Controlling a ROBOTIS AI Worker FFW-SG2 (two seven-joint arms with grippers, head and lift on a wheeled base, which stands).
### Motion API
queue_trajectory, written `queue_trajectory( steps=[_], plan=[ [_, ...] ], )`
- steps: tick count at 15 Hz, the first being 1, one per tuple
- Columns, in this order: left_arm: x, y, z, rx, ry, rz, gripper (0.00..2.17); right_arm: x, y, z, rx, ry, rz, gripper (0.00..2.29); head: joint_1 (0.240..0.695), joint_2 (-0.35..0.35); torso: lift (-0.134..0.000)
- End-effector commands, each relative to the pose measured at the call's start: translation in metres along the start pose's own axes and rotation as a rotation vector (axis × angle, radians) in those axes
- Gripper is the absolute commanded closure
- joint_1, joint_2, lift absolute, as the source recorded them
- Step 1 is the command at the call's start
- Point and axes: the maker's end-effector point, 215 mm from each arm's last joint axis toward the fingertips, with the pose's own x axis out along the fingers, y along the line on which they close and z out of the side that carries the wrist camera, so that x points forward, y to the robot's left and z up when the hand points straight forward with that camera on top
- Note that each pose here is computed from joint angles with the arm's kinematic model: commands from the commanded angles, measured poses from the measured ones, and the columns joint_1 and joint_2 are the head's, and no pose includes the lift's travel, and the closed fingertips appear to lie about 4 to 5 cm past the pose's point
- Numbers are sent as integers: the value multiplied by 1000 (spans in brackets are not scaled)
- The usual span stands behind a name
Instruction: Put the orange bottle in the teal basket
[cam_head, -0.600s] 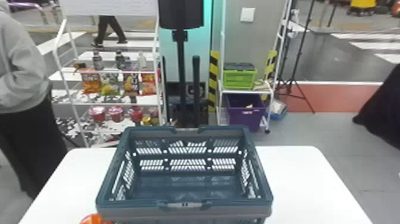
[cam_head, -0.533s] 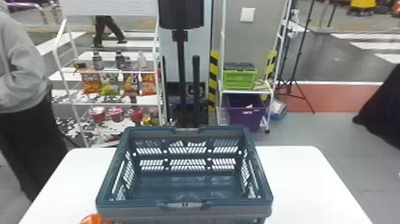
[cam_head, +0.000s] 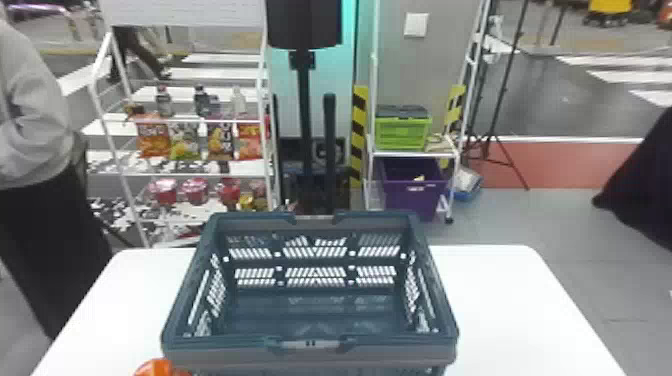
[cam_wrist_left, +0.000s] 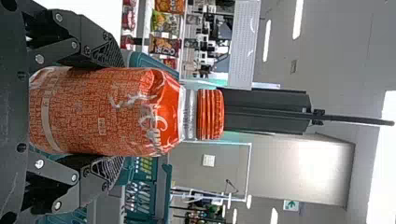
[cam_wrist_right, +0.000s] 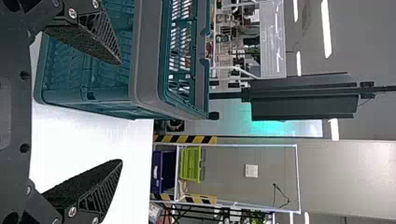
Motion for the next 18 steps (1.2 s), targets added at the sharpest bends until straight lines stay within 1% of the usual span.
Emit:
queue_trajectory(
  steps=[1,2,3,6,7,9,11,13,14,16,18],
  plan=[
    [1,0,3,-2,-4,2,539,0,0,0,0,0,0,144,499,0,0],
    [3,-1,3,-2,11,1,539,1,0,0,0,0,0,144,499,0,0],
    [6,-1,9,-2,16,0,539,1,-1,-2,0,3,-1,144,499,0,0],
    [16,1,36,8,18,-1,535,2,-1,-6,0,9,-3,144,499,0,0],
    [22,1,43,11,30,-4,535,2,-2,-6,0,9,-3,144,499,0,0],
    [33,5,36,27,117,-1,535,3,-3,-9,0,13,-5,144,499,0,0],
    [49,6,40,31,154,-8,535,5,-4,-10,-2,18,-6,144,499,0,0],
    [72,6,51,43,180,-13,535,5,-4,-12,-1,25,-6,144,499,0,0],
    [82,5,61,46,174,-17,535,5,-6,-14,-1,31,-10,144,499,0,0],
    [107,-4,70,50,191,-46,535,6,-9,-15,-3,35,-17,144,499,0,0],
    [131,-14,56,68,283,-110,535,6,-12,-16,-5,41,-20,144,499,0,0]
  ],
)
